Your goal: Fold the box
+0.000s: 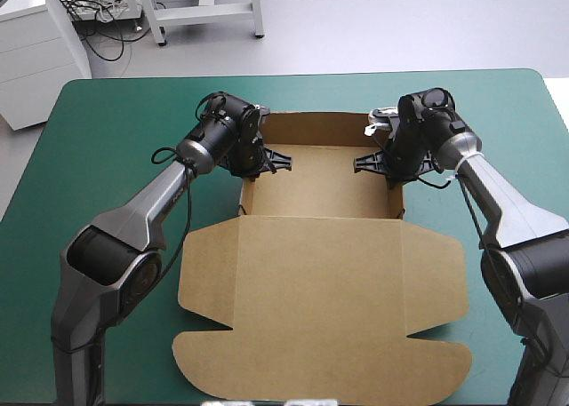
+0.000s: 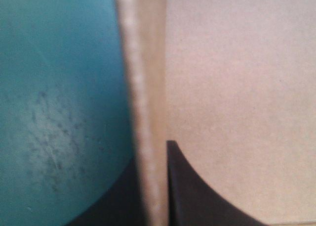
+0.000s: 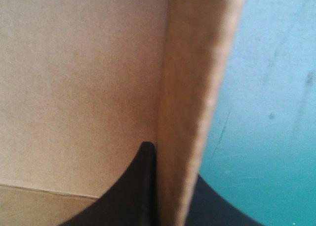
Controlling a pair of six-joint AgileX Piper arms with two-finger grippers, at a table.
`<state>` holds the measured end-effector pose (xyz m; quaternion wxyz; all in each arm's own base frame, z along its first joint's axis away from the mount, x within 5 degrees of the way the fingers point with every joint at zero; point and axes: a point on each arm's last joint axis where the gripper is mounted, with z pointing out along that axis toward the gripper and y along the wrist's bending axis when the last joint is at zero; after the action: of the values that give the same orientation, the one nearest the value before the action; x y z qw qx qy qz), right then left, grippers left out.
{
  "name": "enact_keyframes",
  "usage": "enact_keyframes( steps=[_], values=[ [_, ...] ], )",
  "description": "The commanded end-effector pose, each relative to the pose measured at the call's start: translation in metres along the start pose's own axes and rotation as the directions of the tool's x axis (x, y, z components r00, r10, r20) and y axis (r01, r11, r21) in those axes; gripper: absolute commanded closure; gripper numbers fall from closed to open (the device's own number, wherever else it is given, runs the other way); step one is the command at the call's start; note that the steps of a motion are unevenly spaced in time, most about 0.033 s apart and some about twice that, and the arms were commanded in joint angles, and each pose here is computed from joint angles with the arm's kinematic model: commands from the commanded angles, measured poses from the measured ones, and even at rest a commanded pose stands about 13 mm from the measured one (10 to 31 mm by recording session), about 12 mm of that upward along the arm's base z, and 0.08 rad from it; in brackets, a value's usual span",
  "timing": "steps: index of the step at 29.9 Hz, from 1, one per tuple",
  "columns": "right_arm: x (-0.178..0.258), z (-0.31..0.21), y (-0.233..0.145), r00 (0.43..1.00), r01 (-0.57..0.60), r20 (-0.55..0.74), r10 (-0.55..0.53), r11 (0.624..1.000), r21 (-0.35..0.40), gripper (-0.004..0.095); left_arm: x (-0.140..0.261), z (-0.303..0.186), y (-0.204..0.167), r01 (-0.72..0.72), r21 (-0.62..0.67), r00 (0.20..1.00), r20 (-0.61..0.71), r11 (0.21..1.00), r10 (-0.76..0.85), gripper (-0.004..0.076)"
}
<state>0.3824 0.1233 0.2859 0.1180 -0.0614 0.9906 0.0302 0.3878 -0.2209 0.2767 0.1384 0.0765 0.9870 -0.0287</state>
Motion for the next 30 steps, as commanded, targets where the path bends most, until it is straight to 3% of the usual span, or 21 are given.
enact_keyframes(
  steps=[1,9,13,16,23,27,30],
  values=[
    [0.004,-0.031,0.006,0.998,0.037,0.053,-0.034,0.998,-0.057,0.0931,0.008,-0.028,-0.001,-0.006,0.022,1.000,0.006,1.000,0.006,0.0756],
    [0.004,-0.031,0.006,0.997,0.050,0.054,-0.047,0.997,-0.055,0.0926,0.007,-0.029,0.002,-0.012,-0.001,1.000,0.018,1.000,0.012,0.0756],
    [0.004,-0.031,0.005,0.997,0.054,0.054,-0.052,0.997,-0.048,0.0870,0.007,-0.029,0.002,-0.015,-0.009,1.000,0.021,1.000,0.015,0.0752],
    [0.004,-0.031,0.004,0.997,0.056,0.055,-0.054,0.998,-0.041,0.0772,0.007,-0.029,0.001,-0.012,0.001,1.000,0.017,1.000,0.012,0.0697],
    [0.004,-0.031,0.004,0.997,0.050,0.055,-0.047,0.998,-0.039,0.0400,0.007,-0.029,0.002,-0.013,-0.004,1.000,0.021,1.000,0.014,0.0372],
    [0.002,-0.031,0.003,0.997,0.040,0.069,-0.038,0.999,-0.023,0.0244,0.005,-0.031,0.003,-0.018,-0.021,0.999,0.035,1.000,0.019,0.0341],
    [-0.002,-0.035,0.001,0.994,0.006,0.108,-0.005,1.000,-0.009,0.0214,-0.002,-0.041,0.008,-0.031,-0.070,0.995,0.097,0.997,0.037,0.0341]
  ],
)
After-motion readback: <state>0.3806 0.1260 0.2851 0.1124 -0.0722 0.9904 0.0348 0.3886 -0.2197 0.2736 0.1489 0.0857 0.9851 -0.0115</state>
